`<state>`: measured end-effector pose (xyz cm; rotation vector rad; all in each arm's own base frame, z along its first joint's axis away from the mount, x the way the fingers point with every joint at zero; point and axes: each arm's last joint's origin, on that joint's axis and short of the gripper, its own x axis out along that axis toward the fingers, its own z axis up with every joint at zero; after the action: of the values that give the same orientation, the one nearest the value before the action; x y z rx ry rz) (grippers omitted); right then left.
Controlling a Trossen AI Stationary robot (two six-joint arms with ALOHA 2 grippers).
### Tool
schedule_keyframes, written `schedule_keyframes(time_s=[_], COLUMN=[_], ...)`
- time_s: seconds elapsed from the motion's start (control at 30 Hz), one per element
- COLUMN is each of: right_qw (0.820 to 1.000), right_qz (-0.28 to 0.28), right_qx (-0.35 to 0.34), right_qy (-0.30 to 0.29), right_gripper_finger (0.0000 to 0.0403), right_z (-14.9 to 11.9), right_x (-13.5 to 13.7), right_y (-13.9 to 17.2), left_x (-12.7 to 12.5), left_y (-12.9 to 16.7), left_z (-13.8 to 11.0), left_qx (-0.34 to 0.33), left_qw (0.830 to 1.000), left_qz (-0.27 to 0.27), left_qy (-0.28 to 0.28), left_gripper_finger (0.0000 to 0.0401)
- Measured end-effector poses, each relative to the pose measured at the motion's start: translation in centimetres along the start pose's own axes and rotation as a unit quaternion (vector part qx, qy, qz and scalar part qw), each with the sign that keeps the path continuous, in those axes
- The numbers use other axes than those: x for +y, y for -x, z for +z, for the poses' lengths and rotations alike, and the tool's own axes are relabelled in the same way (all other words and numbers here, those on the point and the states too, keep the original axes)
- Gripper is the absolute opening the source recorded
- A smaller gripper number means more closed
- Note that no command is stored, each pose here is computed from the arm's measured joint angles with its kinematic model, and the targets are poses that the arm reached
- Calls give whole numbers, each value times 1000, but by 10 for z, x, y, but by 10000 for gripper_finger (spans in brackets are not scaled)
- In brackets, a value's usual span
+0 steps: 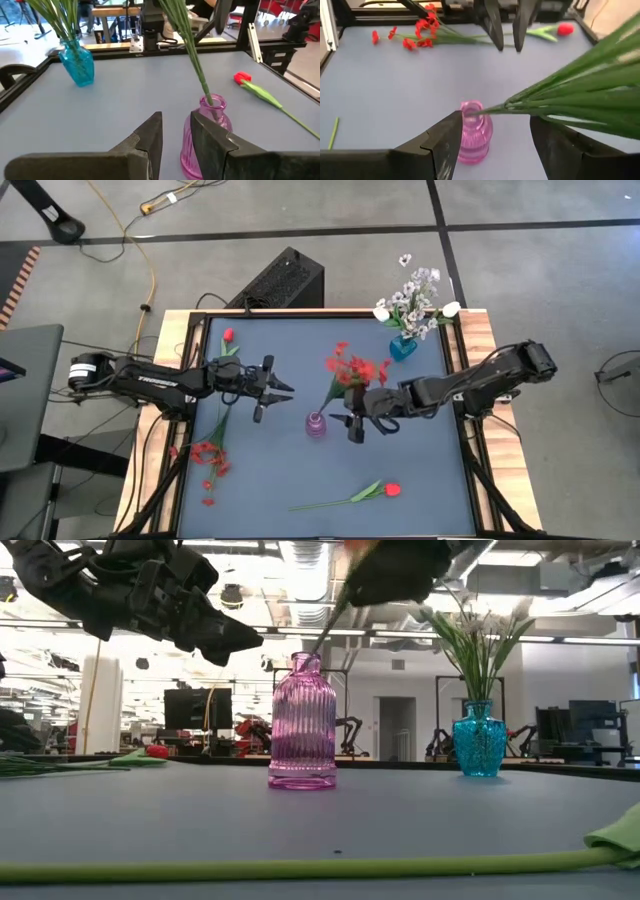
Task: Sort flowers into vase by color
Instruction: Put the top red flowers into the purple vase, then put the red flowers into the purple vase
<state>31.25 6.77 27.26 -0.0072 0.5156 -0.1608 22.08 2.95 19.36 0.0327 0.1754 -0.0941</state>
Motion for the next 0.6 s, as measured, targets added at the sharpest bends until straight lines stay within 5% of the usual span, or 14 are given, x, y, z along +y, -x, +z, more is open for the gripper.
schedule_keyframes(time_s=[0.27, 0.6], right_qw=[999, 994], right_qz=[30, 68], right_qx=[-7, 85], right_qy=[29, -17], right_gripper_finger=[260, 260], right_z=[10, -7], right_x=[2, 5], right_y=[3, 4], left_x=[0, -1], left_y=[0, 0], left_z=[-1, -5], left_qx=[7, 28], left_qw=[1000, 1000], left_qz=[-1, 0], left_qy=[1, 1], left_gripper_finger=[88, 88])
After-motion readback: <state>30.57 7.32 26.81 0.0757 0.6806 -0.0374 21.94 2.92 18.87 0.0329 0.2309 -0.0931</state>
